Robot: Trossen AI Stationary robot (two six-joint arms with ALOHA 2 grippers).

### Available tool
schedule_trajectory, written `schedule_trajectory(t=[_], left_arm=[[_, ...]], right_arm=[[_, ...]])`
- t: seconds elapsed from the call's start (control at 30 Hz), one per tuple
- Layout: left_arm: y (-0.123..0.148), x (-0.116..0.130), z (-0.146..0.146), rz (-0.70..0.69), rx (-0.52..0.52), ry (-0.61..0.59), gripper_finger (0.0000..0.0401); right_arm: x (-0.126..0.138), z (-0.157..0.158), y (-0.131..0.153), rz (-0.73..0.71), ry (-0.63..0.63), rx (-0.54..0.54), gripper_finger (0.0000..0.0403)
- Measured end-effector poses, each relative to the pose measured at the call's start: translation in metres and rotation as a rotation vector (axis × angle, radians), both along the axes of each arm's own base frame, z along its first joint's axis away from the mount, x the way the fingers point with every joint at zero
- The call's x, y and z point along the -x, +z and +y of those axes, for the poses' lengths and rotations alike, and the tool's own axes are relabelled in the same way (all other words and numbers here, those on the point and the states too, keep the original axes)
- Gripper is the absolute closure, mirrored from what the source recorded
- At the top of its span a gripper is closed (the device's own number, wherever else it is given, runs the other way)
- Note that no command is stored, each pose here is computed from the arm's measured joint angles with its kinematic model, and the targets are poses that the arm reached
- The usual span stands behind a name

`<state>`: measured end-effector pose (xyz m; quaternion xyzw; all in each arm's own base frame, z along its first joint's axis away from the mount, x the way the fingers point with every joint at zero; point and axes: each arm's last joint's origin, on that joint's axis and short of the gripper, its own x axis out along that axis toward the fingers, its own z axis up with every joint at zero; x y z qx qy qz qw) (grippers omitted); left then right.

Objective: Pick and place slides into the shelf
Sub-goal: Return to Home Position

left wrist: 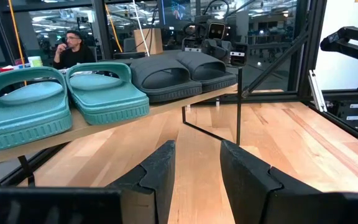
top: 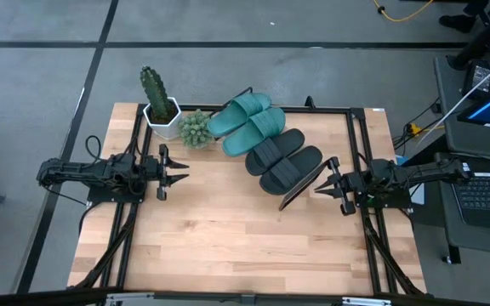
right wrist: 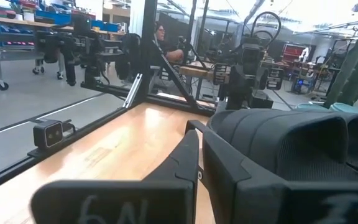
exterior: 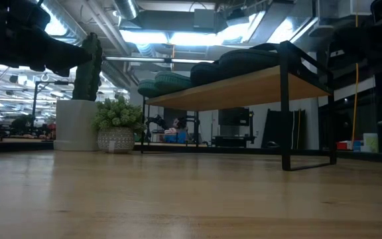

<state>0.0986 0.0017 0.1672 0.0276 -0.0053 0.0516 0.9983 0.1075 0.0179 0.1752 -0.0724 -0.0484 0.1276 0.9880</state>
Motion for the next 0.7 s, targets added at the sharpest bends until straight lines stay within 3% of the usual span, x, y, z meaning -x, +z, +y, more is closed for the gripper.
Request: schedule_trajectory(t=[0.17, 0.47, 0.7], left_arm=[[0.000, 0.000, 0.000, 0.000, 0.000, 0.000, 0.0282], [0.000, 0.000, 0.000, 0.000, 0.000, 0.000, 0.0282], [0.000, 0.000, 0.000, 0.000, 0.000, 0.000, 0.0282]], right_arm=[[0.000, 0.000, 0.000, 0.016, 0.004, -0.057, 0.0377], [0.007, -0.004, 0.003, -0.048, -0.028, -0.007, 0.0377], [0.011, -0.005, -0.001, -0.019, -0.041, 0.026, 0.0377]])
